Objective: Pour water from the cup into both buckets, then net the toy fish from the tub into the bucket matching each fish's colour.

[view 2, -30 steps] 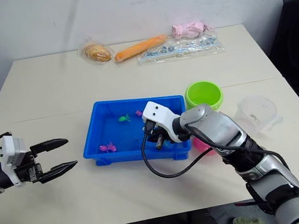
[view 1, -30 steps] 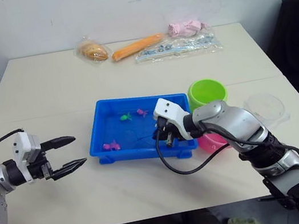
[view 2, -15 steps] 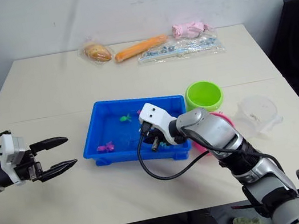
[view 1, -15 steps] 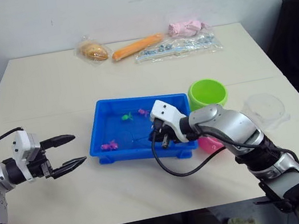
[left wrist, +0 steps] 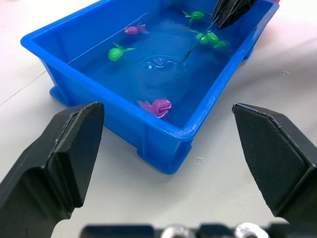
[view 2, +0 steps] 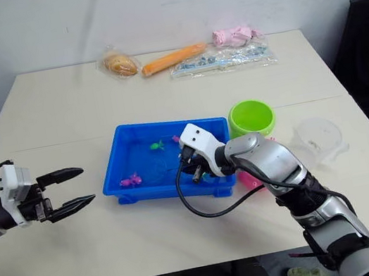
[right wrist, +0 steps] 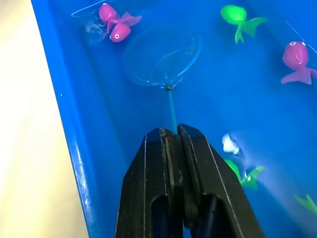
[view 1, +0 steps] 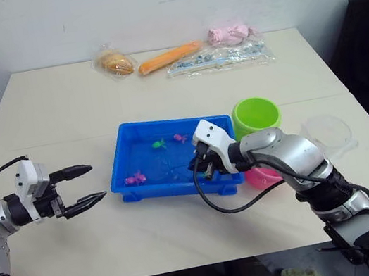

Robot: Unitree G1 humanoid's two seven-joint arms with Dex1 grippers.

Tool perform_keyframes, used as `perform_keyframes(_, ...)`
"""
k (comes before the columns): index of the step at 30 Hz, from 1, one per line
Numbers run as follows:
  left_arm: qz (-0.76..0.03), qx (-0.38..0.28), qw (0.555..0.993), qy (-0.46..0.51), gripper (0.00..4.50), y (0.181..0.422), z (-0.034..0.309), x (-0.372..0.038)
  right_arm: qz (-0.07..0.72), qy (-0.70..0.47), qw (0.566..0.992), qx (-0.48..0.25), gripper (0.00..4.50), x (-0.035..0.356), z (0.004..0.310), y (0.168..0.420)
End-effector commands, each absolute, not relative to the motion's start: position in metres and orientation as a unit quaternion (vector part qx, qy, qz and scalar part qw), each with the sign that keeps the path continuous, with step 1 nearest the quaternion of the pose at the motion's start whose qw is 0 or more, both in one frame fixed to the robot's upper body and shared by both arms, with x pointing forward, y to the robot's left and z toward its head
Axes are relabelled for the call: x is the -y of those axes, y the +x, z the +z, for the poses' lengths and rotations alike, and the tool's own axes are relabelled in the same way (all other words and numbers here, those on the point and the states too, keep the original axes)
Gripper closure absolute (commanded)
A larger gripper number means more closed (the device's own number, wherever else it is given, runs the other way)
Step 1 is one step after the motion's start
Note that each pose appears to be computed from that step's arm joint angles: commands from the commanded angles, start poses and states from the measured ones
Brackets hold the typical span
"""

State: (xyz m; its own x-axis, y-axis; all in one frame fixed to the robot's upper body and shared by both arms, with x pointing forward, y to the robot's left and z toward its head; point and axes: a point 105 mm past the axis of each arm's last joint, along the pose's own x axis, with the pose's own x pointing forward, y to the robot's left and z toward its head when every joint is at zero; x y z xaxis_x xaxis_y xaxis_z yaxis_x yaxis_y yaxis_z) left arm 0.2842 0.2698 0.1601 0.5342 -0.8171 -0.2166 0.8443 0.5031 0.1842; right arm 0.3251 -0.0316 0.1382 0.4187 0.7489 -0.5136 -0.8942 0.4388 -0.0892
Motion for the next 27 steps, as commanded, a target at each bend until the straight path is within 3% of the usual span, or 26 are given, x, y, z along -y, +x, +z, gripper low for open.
perform_keyframes(1, -0.481, -0.036, 0.864, 0.145, 0.04, 0.285, 0.167, -0.268, 0.488, -0.217, 0.824, -0.189, 4.5, 0.034, 0.142, 0.33)
perform_keyframes(14, -0.479, -0.037, 0.864, 0.148, 0.04, 0.284, 0.167, -0.269, 0.513, -0.198, 0.819, -0.167, 4.5, 0.007, 0.15, 0.333)
perform_keyframes(27, -0.476, -0.036, 0.866, 0.148, 0.04, 0.284, 0.167, -0.271, 0.512, -0.178, 0.824, -0.166, 4.5, 0.009, 0.151, 0.334)
